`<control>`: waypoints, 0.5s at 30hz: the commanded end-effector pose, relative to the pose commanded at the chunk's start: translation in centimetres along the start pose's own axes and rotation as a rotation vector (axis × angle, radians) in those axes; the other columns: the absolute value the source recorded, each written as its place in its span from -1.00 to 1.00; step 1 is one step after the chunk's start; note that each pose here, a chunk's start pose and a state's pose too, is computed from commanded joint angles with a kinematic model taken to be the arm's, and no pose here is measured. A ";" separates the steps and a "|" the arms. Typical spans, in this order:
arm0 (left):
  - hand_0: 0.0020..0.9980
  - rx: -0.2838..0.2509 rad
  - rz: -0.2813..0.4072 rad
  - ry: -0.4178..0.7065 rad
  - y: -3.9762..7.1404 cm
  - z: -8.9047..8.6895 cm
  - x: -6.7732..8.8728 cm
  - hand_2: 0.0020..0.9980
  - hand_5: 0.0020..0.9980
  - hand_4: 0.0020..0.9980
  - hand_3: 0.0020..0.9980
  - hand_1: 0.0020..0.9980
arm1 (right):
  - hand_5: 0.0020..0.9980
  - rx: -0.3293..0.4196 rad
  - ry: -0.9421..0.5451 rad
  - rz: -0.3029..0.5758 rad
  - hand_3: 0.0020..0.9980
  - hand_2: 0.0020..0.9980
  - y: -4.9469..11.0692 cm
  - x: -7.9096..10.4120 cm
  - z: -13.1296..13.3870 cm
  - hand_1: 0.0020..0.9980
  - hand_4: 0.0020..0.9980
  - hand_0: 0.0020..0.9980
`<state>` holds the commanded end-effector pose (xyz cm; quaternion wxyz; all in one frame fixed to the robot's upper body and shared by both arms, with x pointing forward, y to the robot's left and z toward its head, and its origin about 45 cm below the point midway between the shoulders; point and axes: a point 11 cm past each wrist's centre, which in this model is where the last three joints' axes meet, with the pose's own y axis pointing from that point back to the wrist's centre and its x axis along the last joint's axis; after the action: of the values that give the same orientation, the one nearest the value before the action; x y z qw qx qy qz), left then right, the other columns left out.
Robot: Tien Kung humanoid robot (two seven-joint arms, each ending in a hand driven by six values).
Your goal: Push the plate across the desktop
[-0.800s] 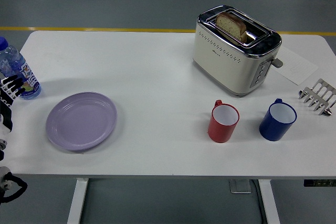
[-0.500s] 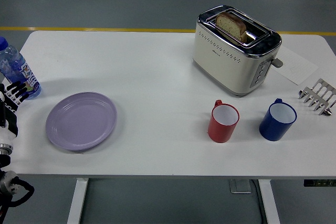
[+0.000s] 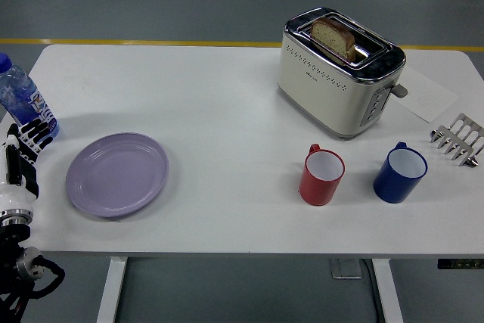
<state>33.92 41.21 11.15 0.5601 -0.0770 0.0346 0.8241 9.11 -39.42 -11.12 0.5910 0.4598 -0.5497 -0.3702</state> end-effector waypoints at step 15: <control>0.44 0.028 -0.003 0.021 0.9 -1.6 -1.0 0.39 1.00 0.06 0.22 0.49 | -0.58 0.001 0.012 -0.008 0.21 0.37 0.0 -0.4 -0.2 0.31 -0.11 0.35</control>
<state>33.59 39.73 9.72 0.5618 -0.0781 0.0517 0.8220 9.22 -39.00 -11.21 0.5926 0.4647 -0.5445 -0.3694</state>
